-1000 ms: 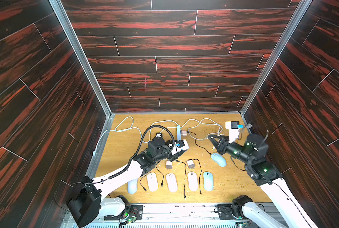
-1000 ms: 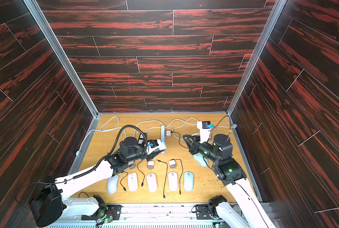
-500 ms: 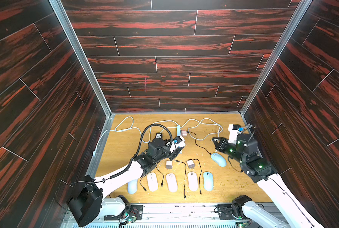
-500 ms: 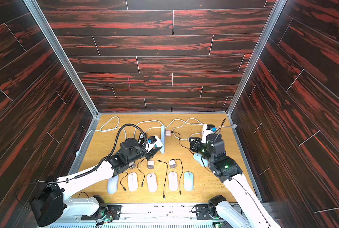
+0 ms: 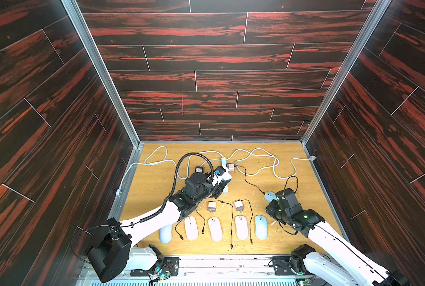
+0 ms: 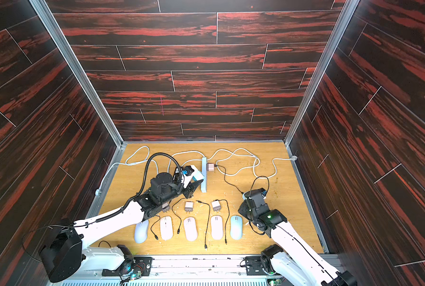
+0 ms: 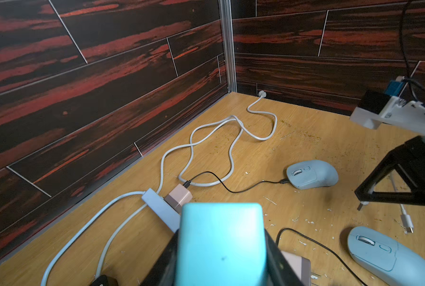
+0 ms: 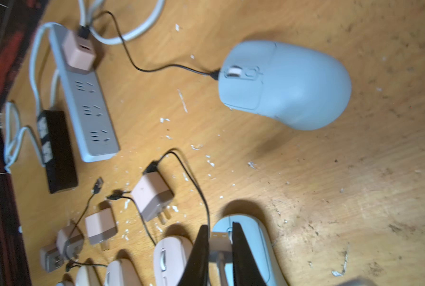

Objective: Unplug the wireless mouse
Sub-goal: Place the power cord at the center of the board, then place the plug at the center of the board.

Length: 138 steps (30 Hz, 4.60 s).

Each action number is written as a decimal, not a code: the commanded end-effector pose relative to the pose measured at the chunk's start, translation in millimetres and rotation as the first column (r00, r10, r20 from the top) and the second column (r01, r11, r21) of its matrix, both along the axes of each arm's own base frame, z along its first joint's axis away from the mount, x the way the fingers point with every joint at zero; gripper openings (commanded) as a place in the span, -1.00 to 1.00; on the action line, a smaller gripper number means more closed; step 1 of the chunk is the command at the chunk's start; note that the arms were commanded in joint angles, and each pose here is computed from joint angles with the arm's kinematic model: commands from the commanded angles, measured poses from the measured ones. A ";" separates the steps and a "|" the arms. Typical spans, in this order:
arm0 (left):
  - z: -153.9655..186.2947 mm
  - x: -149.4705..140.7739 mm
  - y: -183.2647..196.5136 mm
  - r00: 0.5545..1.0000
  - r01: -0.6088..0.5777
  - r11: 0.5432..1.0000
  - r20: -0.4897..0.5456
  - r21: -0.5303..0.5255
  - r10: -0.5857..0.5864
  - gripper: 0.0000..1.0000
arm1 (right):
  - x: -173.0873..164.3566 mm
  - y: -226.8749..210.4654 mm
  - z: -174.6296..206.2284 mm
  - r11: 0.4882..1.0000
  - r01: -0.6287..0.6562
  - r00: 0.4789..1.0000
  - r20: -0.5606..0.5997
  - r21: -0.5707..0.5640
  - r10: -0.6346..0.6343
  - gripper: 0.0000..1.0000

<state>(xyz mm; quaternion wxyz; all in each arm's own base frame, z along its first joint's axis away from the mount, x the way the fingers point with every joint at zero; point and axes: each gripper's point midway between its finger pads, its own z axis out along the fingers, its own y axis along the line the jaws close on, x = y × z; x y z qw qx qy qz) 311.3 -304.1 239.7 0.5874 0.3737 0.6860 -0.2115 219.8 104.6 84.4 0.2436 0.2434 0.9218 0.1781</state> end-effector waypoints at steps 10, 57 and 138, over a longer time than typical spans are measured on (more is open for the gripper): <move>3.9 -0.9 -7.3 0.999 0.032 0.999 0.005 -0.023 -0.032 -1.00 | -12.4 -21.8 -36.8 0.991 0.130 0.988 -0.076 -0.045 -0.133 -0.83; 5.8 -38.2 -65.0 0.951 0.305 0.930 0.010 -0.204 -0.309 -1.00 | 32.4 125.7 185.5 0.687 -0.711 0.659 0.484 0.151 0.576 0.54; -27.0 63.6 71.6 0.755 -0.560 0.780 -0.559 -0.279 0.342 1.00 | 36.5 30.6 -33.1 0.940 -0.266 0.963 0.107 0.211 0.249 -0.35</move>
